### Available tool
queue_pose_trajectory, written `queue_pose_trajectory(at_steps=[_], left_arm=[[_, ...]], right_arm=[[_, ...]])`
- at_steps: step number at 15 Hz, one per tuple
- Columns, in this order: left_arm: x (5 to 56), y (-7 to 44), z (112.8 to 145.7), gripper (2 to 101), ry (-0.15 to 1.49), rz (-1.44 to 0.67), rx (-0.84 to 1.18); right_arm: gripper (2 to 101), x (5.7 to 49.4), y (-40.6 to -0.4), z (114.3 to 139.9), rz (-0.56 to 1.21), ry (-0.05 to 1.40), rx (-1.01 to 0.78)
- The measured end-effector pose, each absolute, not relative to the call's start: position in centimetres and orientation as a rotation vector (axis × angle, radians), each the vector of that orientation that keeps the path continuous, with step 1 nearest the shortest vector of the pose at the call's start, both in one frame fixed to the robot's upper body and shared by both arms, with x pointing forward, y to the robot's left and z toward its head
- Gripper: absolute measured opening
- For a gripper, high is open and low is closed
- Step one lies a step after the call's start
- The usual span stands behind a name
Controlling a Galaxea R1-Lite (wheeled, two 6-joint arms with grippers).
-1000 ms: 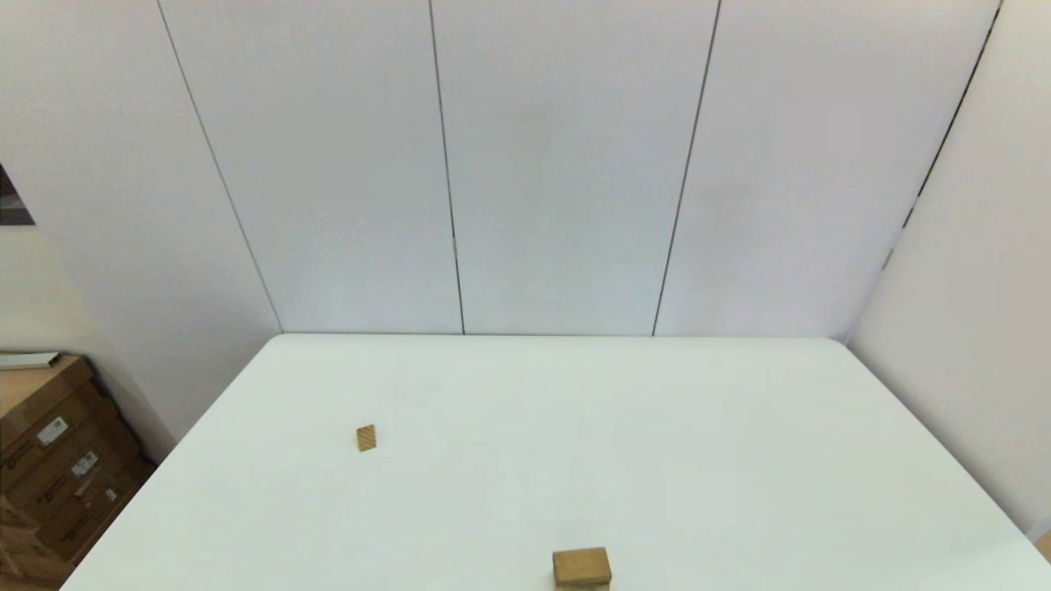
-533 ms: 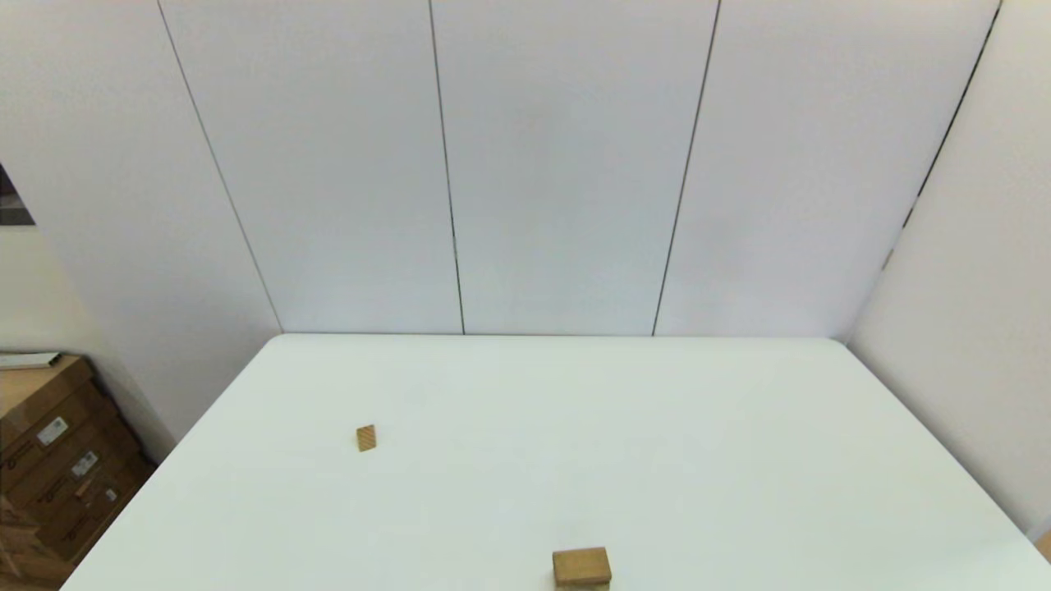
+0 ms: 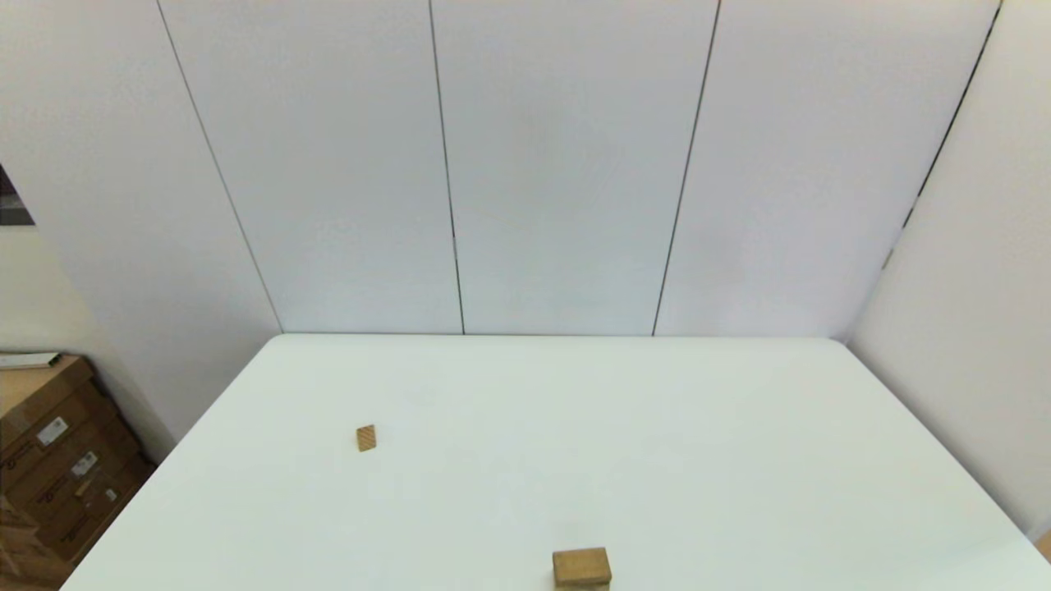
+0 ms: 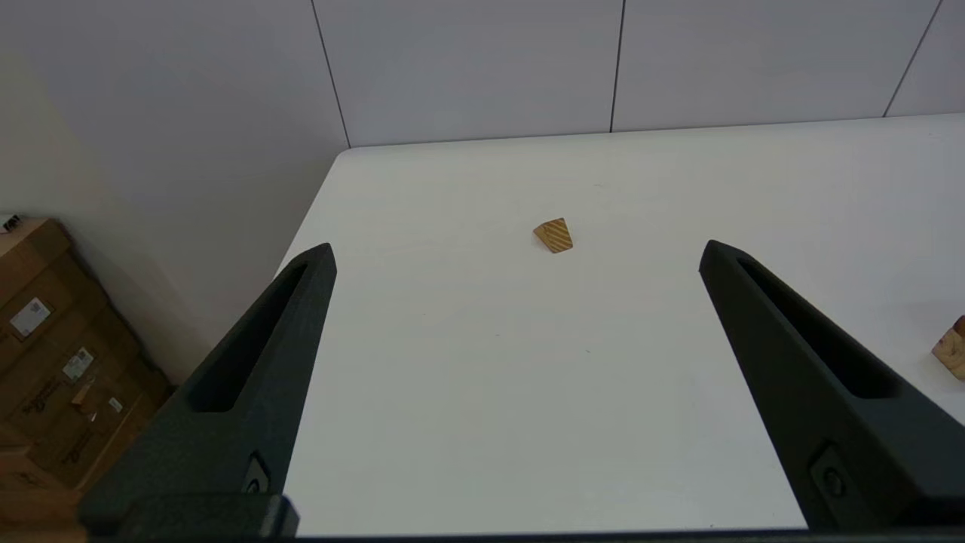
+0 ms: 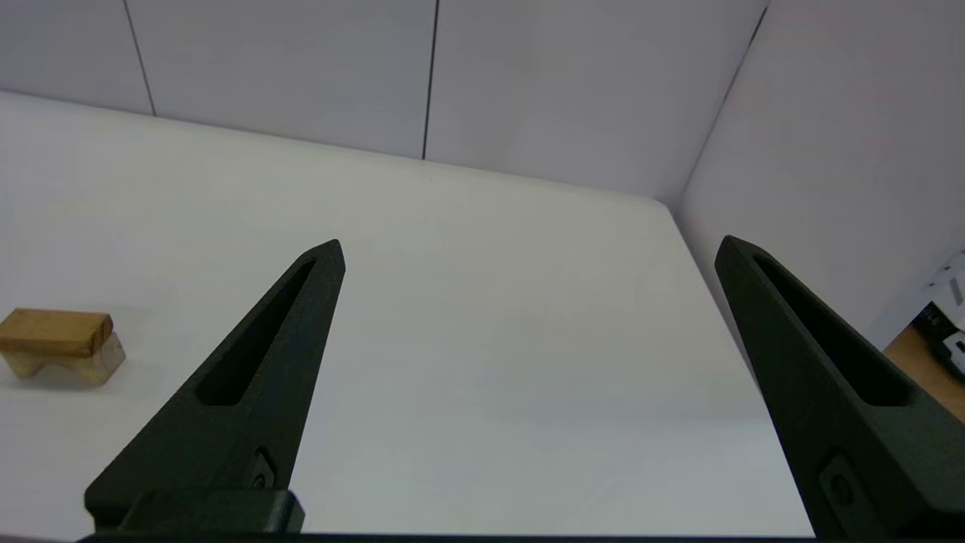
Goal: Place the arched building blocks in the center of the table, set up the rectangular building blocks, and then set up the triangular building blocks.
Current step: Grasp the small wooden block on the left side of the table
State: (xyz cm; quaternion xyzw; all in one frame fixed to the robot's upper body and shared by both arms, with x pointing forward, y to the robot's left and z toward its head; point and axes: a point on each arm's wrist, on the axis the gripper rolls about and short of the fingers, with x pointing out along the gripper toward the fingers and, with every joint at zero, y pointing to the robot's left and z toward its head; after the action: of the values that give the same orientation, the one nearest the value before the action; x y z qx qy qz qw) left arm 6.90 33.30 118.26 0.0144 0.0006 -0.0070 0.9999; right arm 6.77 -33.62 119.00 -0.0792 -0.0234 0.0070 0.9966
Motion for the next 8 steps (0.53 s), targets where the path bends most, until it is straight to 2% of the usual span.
queue_pose_trajectory(at_steps=[4, 8], left_arm=[[6.91, 33.30, 118.24, 97.8, 0.002, -0.015, 0.032], [6.91, 33.30, 118.19, 97.8, 0.006, -0.015, 0.047]], right_arm=[[97.3, 6.79, -33.59, 118.21, 0.032, 0.024, -0.126], [97.3, 6.76, -33.59, 118.37, 0.031, 0.015, -0.085]])
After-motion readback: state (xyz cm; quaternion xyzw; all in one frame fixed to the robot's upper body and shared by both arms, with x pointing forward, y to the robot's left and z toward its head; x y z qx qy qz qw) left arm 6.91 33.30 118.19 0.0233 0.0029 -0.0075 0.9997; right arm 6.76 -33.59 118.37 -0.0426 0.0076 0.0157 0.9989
